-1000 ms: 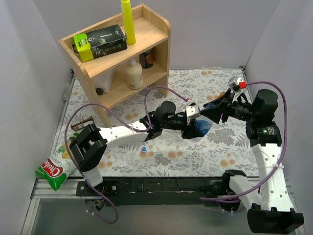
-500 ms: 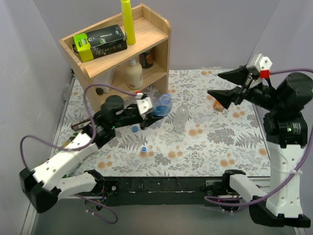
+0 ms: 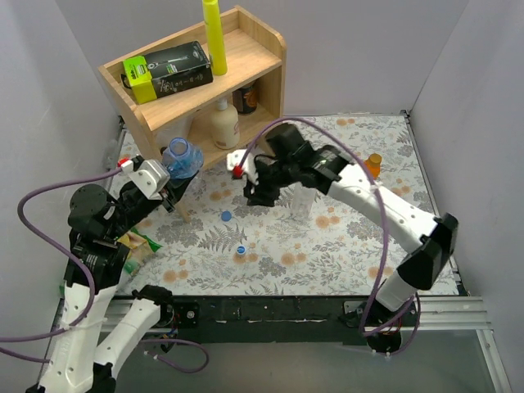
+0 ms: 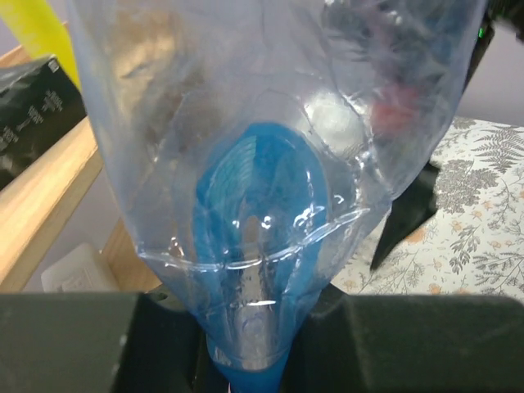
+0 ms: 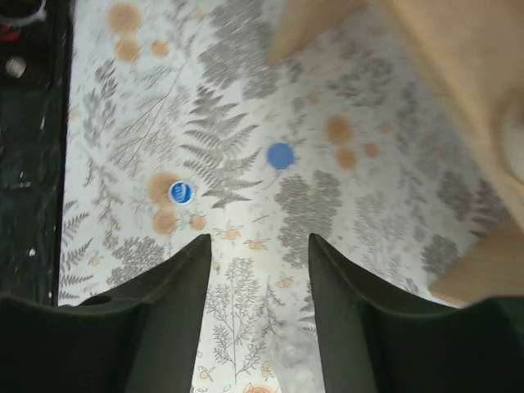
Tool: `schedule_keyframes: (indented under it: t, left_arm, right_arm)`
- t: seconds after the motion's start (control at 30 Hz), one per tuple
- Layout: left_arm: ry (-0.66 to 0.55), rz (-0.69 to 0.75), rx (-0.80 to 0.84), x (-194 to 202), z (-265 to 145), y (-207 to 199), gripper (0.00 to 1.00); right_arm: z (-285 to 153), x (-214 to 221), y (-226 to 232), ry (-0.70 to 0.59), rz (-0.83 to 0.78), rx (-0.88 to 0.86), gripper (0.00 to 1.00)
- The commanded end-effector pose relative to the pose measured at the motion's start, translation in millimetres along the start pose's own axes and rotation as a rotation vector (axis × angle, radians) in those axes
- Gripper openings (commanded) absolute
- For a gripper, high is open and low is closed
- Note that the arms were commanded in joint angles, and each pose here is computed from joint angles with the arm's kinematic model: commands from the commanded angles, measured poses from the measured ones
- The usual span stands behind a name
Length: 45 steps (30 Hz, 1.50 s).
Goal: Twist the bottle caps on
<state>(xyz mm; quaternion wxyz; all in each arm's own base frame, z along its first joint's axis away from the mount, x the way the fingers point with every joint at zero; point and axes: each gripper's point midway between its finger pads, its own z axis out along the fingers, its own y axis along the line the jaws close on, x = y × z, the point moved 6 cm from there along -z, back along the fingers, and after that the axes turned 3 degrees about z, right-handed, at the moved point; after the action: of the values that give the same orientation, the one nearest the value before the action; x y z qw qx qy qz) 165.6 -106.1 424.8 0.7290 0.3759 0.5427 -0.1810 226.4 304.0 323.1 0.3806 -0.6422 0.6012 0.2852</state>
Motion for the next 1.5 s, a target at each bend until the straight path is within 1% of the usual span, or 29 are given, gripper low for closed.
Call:
schedule_keyframes:
  t: [0.0,0.03,0.07,0.2,0.23,0.3,0.33,0.4,0.47,0.6,0.8,1.0,1.2,1.47]
  left_arm:
    - [0.019,-0.044,-0.035,2.1,-19.1,-0.3,0.11]
    - [0.011,-0.061,-0.058,0.0,-23.3,0.0,0.13]
    - [0.012,-0.068,-0.076,2.3,-25.8,0.8,0.14]
    - [0.02,-0.09,-0.136,7.4,-35.4,6.7,0.14]
    - [0.016,-0.095,-0.146,7.3,-36.5,7.6,0.14]
    - [0.025,-0.124,-0.178,10.1,-40.0,10.8,0.14]
    - [0.022,-0.131,-0.181,10.2,-40.7,10.8,0.14]
    - [0.031,-0.153,-0.2,13.9,-43.0,11.4,0.14]
    - [0.039,-0.17,-0.218,16.4,-45.0,12.4,0.15]
    - [0.058,-0.196,-0.238,21.5,-47.6,12.8,0.16]
    - [0.069,-0.215,-0.246,28.5,-47.6,13.7,0.17]
    - [0.072,-0.232,-0.235,34.2,-45.6,13.6,0.18]
    - [0.074,-0.247,-0.226,39.6,-43.9,13.2,0.19]
    - [0.077,-0.257,-0.218,42.9,-42.9,12.5,0.2]
  right_arm:
    - [43.8,20.2,5.0,0.129,-0.083,-0.046,0.54]
    - [64.4,33.9,2.4,0.167,-0.049,-0.064,0.54]
    - [73.6,37.3,0.0,0.175,-0.044,-0.071,0.55]
    - [116.5,56.6,-10.8,0.186,-0.073,-0.066,0.63]
    - [132.6,66.9,-15.4,0.204,-0.07,-0.067,0.64]
    - [147.4,67.5,-23.5,0.208,-0.067,-0.057,0.68]
    - [164.6,80.5,-25.7,0.237,-0.044,-0.073,0.68]
    - [184.3,88.1,-29.9,0.246,-0.008,-0.085,0.69]
    - [194.7,90.9,-29.9,0.235,0.018,-0.1,0.69]
    - [217.3,104.4,-30.2,0.257,0.027,-0.107,0.7]
    - [230.7,117.2,-30.1,0.265,0.029,-0.116,0.67]
    - [239.4,124.1,-28.6,0.271,0.052,-0.122,0.61]
    - [246.5,130.0,-28.6,0.278,0.061,-0.122,0.57]
    - [249.8,133.8,-28.1,0.293,0.071,-0.132,0.49]
